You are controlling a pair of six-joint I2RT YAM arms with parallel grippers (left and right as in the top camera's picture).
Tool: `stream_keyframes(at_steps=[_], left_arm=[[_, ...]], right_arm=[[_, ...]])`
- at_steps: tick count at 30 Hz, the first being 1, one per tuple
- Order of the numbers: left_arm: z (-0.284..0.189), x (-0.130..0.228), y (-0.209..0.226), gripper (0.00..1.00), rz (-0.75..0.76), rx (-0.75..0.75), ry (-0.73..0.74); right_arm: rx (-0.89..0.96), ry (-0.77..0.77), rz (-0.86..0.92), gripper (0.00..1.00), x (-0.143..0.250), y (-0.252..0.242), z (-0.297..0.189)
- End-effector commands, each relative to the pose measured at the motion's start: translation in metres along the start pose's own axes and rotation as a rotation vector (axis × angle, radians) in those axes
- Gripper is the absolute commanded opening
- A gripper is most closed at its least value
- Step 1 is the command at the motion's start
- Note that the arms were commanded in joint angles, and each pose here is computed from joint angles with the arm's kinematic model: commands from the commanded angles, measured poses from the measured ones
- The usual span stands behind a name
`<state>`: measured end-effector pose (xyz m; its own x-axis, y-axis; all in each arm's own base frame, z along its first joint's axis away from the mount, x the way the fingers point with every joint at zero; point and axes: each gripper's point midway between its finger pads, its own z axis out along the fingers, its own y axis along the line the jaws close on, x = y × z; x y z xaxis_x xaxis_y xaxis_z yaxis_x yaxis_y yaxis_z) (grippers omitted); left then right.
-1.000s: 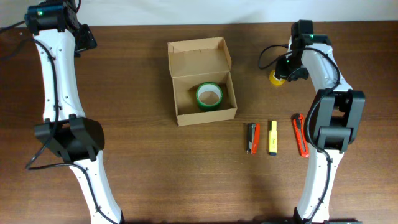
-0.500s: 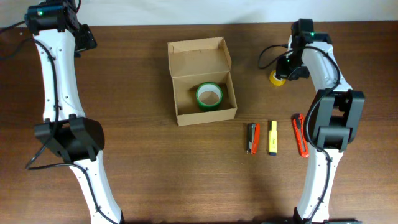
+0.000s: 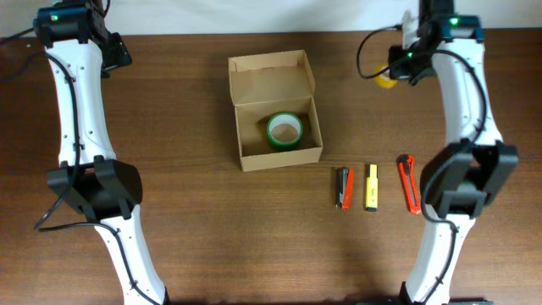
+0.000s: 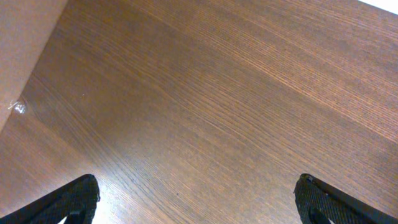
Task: Pack container
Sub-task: 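Carry the yellow tape roll into the box and drop it inside the green roll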
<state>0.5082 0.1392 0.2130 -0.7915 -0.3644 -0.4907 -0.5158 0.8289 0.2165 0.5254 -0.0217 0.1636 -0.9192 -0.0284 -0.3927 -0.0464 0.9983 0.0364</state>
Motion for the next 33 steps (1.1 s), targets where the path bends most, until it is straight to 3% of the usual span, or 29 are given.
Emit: stream_keyframes(at_steps=[1, 4, 9, 12, 25, 33], left_arm=[[-0.013, -0.004, 0.006, 1.00, 0.003, 0.005, -0.022], [-0.013, -0.004, 0.006, 1.00, 0.003, 0.005, -0.022], [-0.013, -0.004, 0.006, 1.00, 0.003, 0.005, -0.022], [-0.013, -0.004, 0.006, 1.00, 0.003, 0.005, -0.022], [-0.013, -0.004, 0.006, 1.00, 0.003, 0.005, -0.022], [-0.013, -0.004, 0.006, 1.00, 0.003, 0.005, -0.022]], right_arm=[[-0.058, -0.130, -0.107, 0.04, -0.018, 0.034, -0.065], [-0.139, -0.169, -0.317, 0.04, -0.010, 0.097, -0.099], [-0.258, -0.136, -0.668, 0.04, 0.028, 0.217, -0.108], [-0.283, -0.114, -0.725, 0.04, 0.040, 0.245, -0.101], [-0.214, 0.083, -0.550, 0.04, 0.057, 0.253, 0.023], [-0.226, 0.189, -0.545, 0.03, 0.091, 0.247, 0.054]])
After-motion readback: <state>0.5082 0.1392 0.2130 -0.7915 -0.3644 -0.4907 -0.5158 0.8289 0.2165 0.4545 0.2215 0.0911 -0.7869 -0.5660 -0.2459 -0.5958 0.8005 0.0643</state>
